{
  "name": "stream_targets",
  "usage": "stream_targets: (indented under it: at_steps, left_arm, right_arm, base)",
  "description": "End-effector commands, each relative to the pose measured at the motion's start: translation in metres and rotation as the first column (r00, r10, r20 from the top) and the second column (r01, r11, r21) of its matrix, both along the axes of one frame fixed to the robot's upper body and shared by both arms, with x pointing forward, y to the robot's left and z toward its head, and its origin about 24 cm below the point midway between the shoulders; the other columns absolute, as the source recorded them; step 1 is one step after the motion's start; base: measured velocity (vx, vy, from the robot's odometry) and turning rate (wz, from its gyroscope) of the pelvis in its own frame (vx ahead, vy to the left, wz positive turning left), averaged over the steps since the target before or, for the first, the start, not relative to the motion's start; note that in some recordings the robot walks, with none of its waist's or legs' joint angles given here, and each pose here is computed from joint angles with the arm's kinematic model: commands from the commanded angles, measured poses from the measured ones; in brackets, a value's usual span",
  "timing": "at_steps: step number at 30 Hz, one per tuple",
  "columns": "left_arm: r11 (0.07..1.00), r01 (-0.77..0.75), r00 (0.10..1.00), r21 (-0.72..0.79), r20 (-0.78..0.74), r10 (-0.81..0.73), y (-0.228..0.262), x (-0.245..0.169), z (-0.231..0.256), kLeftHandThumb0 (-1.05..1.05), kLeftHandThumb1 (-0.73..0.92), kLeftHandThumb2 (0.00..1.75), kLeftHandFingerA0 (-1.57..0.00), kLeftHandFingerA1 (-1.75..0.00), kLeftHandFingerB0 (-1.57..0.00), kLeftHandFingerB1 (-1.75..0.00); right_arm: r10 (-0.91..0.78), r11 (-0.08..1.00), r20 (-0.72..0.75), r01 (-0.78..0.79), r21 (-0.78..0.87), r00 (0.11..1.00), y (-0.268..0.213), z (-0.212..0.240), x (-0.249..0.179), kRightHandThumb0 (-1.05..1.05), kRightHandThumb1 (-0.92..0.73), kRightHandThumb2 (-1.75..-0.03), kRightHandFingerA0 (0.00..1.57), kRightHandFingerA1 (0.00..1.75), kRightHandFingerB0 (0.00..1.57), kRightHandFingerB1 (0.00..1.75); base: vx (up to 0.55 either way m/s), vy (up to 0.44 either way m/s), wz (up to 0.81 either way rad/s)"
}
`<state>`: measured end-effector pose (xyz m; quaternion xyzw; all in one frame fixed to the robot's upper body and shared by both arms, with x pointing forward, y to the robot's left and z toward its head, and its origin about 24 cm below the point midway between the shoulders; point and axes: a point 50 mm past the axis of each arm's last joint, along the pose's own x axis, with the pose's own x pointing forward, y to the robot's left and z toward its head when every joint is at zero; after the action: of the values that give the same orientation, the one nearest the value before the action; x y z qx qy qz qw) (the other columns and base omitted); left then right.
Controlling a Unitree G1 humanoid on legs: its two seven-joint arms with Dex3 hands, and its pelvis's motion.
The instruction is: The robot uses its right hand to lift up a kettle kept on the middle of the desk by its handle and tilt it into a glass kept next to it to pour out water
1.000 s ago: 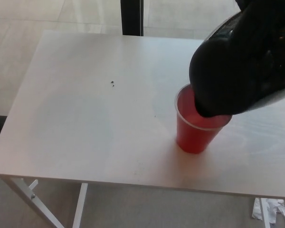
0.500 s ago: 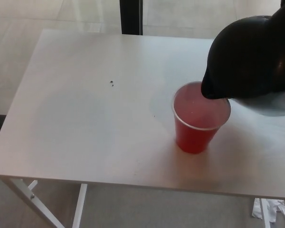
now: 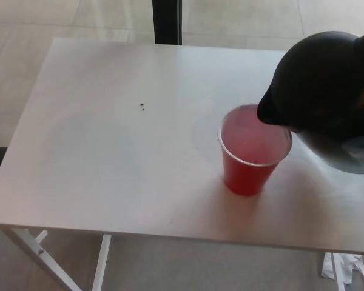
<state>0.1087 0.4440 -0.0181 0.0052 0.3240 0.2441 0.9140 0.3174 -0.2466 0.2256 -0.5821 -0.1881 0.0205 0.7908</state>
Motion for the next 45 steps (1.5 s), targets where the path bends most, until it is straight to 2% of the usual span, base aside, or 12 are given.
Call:
stream_targets:
  at_steps: [1, 10, 11, 16, 20, 29, 33, 34, 35, 36, 44, 45]
  left_arm:
    - [1.000, -0.006, 1.000, 0.019, 0.011, 0.005, 0.004, -0.001, 0.005, -0.91, 0.92, 0.82, -0.46, -0.56, -0.33, -0.53]
    - [1.000, -0.011, 1.000, 0.004, 0.017, 0.011, 0.003, -0.003, 0.003, -0.91, 0.84, 1.22, -0.44, -0.62, -0.30, -0.58]
    - [1.000, -0.006, 1.000, 0.010, 0.016, 0.006, 0.003, -0.004, 0.003, -0.94, 0.92, 0.82, -0.46, -0.56, -0.34, -0.54]
    - [1.000, 0.001, 1.000, 0.017, 0.011, -0.001, 0.004, -0.004, 0.004, -0.87, 0.81, 1.23, -0.45, -0.63, -0.25, -0.56]
    - [1.000, -0.009, 1.000, 0.017, 0.013, 0.009, 0.004, -0.003, 0.004, -0.97, 0.92, 0.80, -0.50, -0.58, -0.32, -0.53]
    - [1.000, -0.004, 1.000, 0.011, 0.013, 0.004, 0.002, -0.005, 0.002, -0.85, 0.82, 1.22, -0.48, -0.65, -0.30, -0.59]
    - [1.000, -0.012, 1.000, 0.006, 0.014, 0.012, 0.002, -0.005, 0.002, -0.91, 0.92, 0.82, -0.46, -0.58, -0.32, -0.54]
    - [1.000, -0.015, 1.000, 0.010, 0.007, 0.015, 0.003, -0.005, 0.001, -0.84, 0.80, 1.21, -0.45, -0.62, -0.31, -0.58]
    - [1.000, -0.015, 1.000, 0.015, 0.008, 0.015, 0.003, -0.004, 0.002, -0.89, 0.85, 1.24, -0.45, -0.62, -0.28, -0.57]
    - [1.000, -0.013, 1.000, 0.014, 0.011, 0.013, 0.003, -0.004, 0.002, -0.91, 0.92, 0.83, -0.46, -0.57, -0.33, -0.54]
    - [1.000, -0.017, 1.000, 0.011, 0.004, 0.017, 0.003, -0.006, 0.001, -0.91, 0.92, 0.82, -0.46, -0.56, -0.33, -0.53]
    - [1.000, -0.017, 1.000, 0.008, 0.004, 0.017, 0.002, -0.006, 0.001, -0.89, 0.82, 1.22, -0.47, -0.63, -0.31, -0.58]
  right_arm:
    - [-0.056, 0.972, -0.082, 0.073, 0.222, 0.995, -0.008, -0.020, -0.006, -0.09, -0.54, -1.09, 0.91, 1.66, 0.80, 1.36]
    - [-0.171, 0.830, -0.189, 0.245, 0.501, 0.967, -0.016, -0.065, -0.018, -0.10, -0.40, -1.22, 0.89, 1.74, 0.81, 1.37]
    - [-0.190, 0.809, -0.205, 0.271, 0.521, 0.960, -0.018, -0.072, -0.019, -0.22, -0.45, -1.05, 1.23, 1.35, 0.93, 1.11]
    - [-0.225, 0.735, -0.260, 0.338, 0.587, 0.939, -0.027, -0.094, -0.023, -0.15, -0.41, -1.23, 0.95, 1.75, 0.80, 1.50]
    - [-0.253, 0.702, -0.248, 0.354, 0.619, 0.935, -0.035, -0.105, -0.025, -0.16, -0.42, -1.20, 0.91, 1.75, 0.75, 1.69]
    - [-0.295, 0.587, -0.363, 0.468, 0.661, 0.884, -0.046, -0.121, -0.037, -0.09, -0.39, -1.39, 0.92, 1.75, 0.82, 1.54]
    - [-0.235, 0.613, -0.382, 0.441, 0.656, 0.894, -0.048, -0.122, -0.042, -0.25, -0.71, -0.66, 0.83, 1.61, 0.70, 0.61]
    - [-0.199, 0.622, -0.388, 0.421, 0.660, 0.900, -0.048, -0.122, -0.043, -0.28, -0.66, -0.63, 0.83, 1.55, 0.51, 0.48]
    - [-0.145, 0.643, -0.415, 0.405, 0.650, 0.898, -0.049, -0.123, -0.045, -0.48, -0.62, -0.58, 0.62, 0.78, 0.20, 0.29]
    - [-0.100, 0.664, -0.451, 0.397, 0.633, 0.887, -0.051, -0.124, -0.046, -0.62, -0.61, -0.62, 0.18, 0.36, 0.07, 0.21]
    - [0.019, 0.762, -0.517, 0.322, 0.562, 0.856, -0.055, -0.114, -0.054, -1.00, -0.48, -0.87, 0.00, 0.00, 0.00, 0.00]
    - [0.018, 0.765, -0.515, 0.320, 0.560, 0.857, -0.056, -0.112, -0.054, -1.00, -0.46, -0.87, 0.00, 0.00, 0.00, 0.00]
  base:
    - [0.00, 0.000, 0.00]
    - [0.00, 0.000, 0.00]
    - [0.00, 0.000, 0.00]
    - [0.00, 0.000, 0.00]
    - [0.00, 0.000, 0.00]
    - [0.00, 0.000, 0.00]
    - [0.00, 0.000, 0.00]
    - [0.00, 0.000, 0.00]
    - [0.00, 0.000, 0.00]
    - [0.00, 0.000, 0.00]
    - [0.00, 0.000, 0.00]
    - [0.00, 0.000, 0.00]
